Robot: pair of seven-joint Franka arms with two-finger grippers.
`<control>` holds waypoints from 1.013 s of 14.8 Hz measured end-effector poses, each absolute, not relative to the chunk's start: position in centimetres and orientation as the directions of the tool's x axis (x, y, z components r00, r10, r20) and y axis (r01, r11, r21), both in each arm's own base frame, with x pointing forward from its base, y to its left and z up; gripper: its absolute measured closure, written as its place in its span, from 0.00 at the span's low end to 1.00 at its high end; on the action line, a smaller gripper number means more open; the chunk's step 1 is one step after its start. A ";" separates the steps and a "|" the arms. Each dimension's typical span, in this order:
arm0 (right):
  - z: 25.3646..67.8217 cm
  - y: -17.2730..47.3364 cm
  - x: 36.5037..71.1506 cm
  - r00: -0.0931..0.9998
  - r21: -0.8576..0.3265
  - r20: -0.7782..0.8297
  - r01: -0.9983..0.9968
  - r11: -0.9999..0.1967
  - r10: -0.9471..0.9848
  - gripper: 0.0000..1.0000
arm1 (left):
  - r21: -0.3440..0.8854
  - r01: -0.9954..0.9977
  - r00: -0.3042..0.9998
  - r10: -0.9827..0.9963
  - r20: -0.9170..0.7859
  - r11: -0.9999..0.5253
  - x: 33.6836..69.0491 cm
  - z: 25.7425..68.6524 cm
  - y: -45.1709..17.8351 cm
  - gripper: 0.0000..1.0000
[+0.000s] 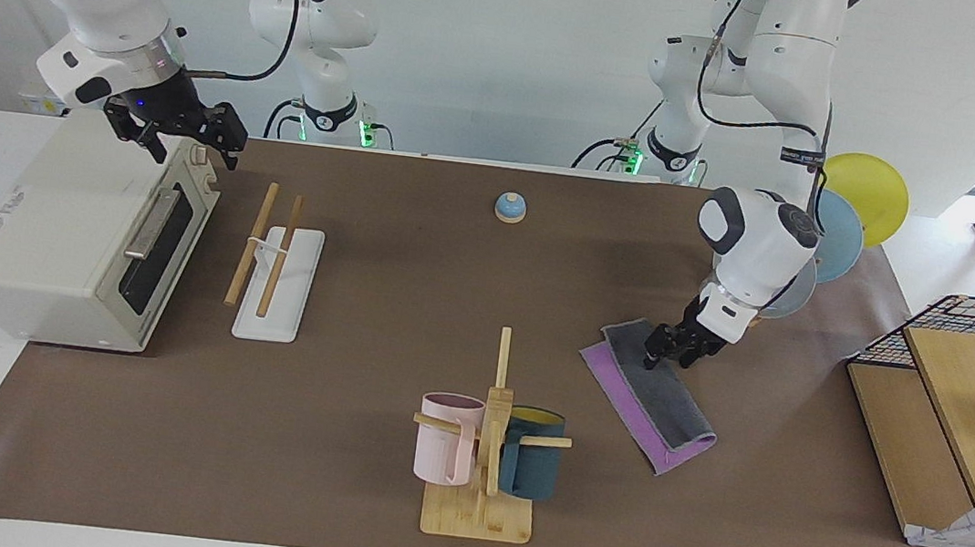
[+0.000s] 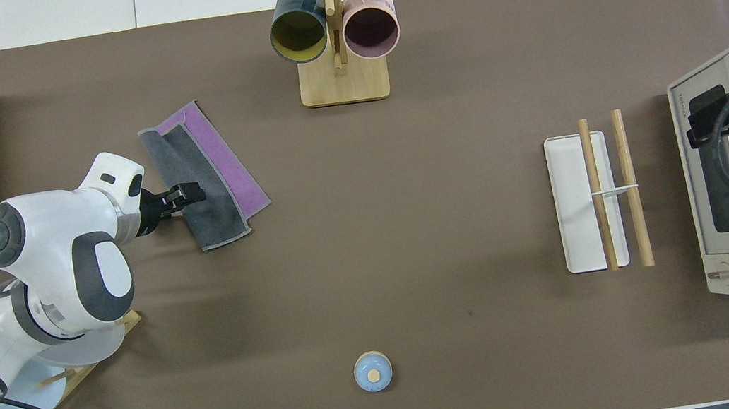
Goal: Fold towel and hang on rack
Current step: 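Raise the folded towel with the left gripper while the right gripper approaches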
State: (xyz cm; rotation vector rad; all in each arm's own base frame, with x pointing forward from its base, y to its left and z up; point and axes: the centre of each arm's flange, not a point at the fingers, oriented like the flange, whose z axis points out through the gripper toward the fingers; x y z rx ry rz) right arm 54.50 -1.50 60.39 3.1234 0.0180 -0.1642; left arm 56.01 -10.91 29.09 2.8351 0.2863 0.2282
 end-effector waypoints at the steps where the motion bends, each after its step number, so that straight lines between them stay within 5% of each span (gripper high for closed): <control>1: 60.4 -1.4 54.5 0.995 0.013 -0.104 0.014 -1.000 0.013 0.00 | 0.293 0.173 0.967 0.218 0.129 -0.940 56.0 29.1 -10.9 0.27; 8: 59.0 3.8 55.5 0.998 -0.120 -0.034 0.045 -0.992 0.050 0.00 | 0.304 0.189 0.965 0.234 0.118 -0.934 56.0 28.7 -11.0 0.51; 13: 56.9 7.2 56.2 0.962 -0.329 -0.133 -0.269 -0.905 -0.238 0.00 | 0.319 0.208 0.962 0.252 0.104 -0.925 55.8 28.5 -11.4 0.71; 15: 56.2 9.2 56.8 0.924 -0.386 -0.189 -0.380 -0.841 -0.331 0.00 | 0.326 0.214 0.960 0.260 0.104 -0.921 55.9 28.7 -11.8 0.88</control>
